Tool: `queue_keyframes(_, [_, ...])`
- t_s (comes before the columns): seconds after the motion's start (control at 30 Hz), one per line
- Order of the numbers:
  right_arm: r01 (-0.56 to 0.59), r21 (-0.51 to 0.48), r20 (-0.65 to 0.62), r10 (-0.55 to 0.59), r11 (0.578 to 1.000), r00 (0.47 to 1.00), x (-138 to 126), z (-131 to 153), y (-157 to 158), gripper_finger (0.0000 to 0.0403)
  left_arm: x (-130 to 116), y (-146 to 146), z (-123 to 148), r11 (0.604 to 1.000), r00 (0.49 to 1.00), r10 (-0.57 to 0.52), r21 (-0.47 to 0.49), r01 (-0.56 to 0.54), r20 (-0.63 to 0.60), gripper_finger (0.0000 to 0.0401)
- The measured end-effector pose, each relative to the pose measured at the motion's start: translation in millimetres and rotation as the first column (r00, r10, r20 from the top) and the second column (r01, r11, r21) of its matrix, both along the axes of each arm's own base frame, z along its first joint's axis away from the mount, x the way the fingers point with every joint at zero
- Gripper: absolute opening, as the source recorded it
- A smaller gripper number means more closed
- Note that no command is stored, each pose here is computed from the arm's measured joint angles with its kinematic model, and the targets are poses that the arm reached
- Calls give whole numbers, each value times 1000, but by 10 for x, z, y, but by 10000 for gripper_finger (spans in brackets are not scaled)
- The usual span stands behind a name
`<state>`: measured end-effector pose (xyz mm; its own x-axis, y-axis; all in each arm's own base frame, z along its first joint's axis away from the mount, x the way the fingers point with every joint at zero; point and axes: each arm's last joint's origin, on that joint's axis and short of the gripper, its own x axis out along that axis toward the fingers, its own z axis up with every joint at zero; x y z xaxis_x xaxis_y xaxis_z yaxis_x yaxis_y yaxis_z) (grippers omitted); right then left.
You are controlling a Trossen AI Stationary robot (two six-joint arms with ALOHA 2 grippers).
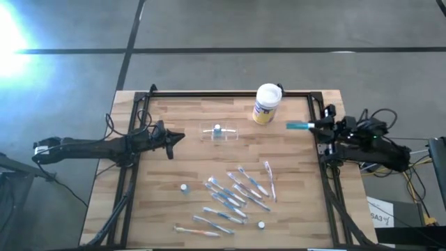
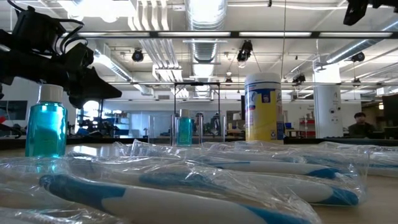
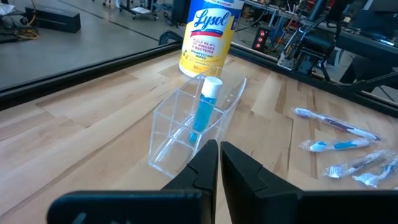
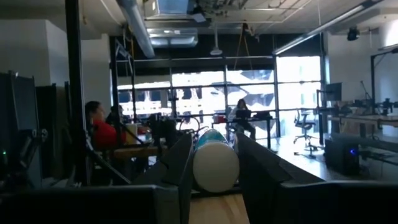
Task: Pick & Place toothbrushing station
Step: Put the blue mouthwash into the middle section of the transparent organizer
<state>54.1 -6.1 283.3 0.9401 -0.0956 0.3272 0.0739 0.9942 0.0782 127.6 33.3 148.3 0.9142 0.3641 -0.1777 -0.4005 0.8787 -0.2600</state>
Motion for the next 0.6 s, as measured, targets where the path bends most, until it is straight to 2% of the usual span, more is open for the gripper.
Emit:
queue_keyframes(0.33, [-6, 19, -13, 6, 1000, 1000, 164, -317, -21, 89, -1, 0, -6, 1000, 1000, 0, -2, 0, -5, 23])
queue_keyframes(0.6, [-6, 20, -19, 7, 1000, 1000, 220, -432, -28, 89, 0, 0, -7, 1000, 1000, 0, -2, 0, -6, 23])
